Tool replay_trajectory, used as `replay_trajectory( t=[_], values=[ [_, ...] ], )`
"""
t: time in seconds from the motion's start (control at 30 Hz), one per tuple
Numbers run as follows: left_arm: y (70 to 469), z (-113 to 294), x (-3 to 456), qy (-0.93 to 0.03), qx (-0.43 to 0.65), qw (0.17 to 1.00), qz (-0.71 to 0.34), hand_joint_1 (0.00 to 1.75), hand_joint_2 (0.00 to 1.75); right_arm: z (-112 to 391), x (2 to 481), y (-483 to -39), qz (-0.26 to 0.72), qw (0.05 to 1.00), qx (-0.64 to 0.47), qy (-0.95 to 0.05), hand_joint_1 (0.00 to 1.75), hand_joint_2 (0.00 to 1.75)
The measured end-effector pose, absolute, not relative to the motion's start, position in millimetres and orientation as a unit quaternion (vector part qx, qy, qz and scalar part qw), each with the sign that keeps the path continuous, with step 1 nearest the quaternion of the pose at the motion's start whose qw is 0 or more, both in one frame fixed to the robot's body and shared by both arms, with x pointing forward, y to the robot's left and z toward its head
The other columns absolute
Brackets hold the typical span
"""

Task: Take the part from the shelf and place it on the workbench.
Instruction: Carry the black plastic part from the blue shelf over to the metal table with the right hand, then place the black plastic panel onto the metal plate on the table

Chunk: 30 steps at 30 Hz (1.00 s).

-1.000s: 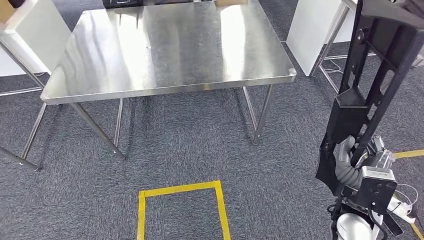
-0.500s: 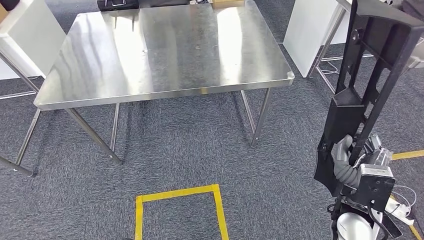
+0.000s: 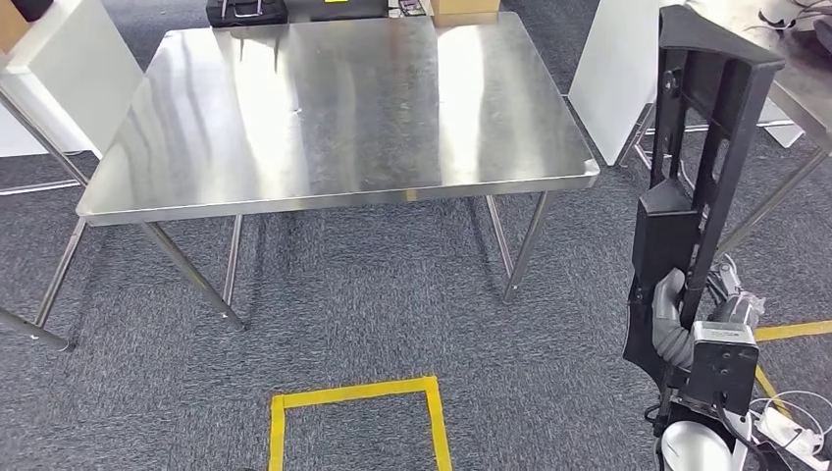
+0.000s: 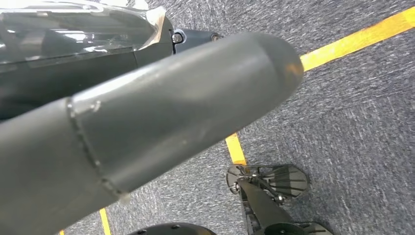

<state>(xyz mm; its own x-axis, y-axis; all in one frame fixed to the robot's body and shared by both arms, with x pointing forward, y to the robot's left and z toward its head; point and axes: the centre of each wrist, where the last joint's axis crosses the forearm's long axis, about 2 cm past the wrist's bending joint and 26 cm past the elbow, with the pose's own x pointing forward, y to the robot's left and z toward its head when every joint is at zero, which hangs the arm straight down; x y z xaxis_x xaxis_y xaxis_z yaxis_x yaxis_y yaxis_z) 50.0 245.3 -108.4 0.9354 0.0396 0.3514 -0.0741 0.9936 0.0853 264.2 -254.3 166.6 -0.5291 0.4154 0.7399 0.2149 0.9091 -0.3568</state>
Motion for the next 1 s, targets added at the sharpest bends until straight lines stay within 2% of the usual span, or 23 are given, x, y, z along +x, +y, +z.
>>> replay_trajectory(
  t=[0.37, 0.8, 1.0],
  values=[
    [246.4, -108.7, 48.2, -0.181, 0.044, 0.982, 0.026, 0.0, 0.0, 177.0, 280.3, -262.7, 0.146, 0.457, -0.234, -0.846, 1.75, 1.75],
    [247.9, -109.0, 47.5, -0.175, 0.035, 0.984, 0.025, 0.0, 0.0, 248.4, 347.8, -318.9, 0.2, 0.44, -0.323, -0.814, 1.75, 1.75],
    [248.3, -109.1, 47.0, -0.174, 0.033, 0.984, 0.025, 0.0, 0.0, 268.1, 368.9, -326.4, 0.233, 0.429, -0.346, -0.801, 1.75, 1.75]
  ],
)
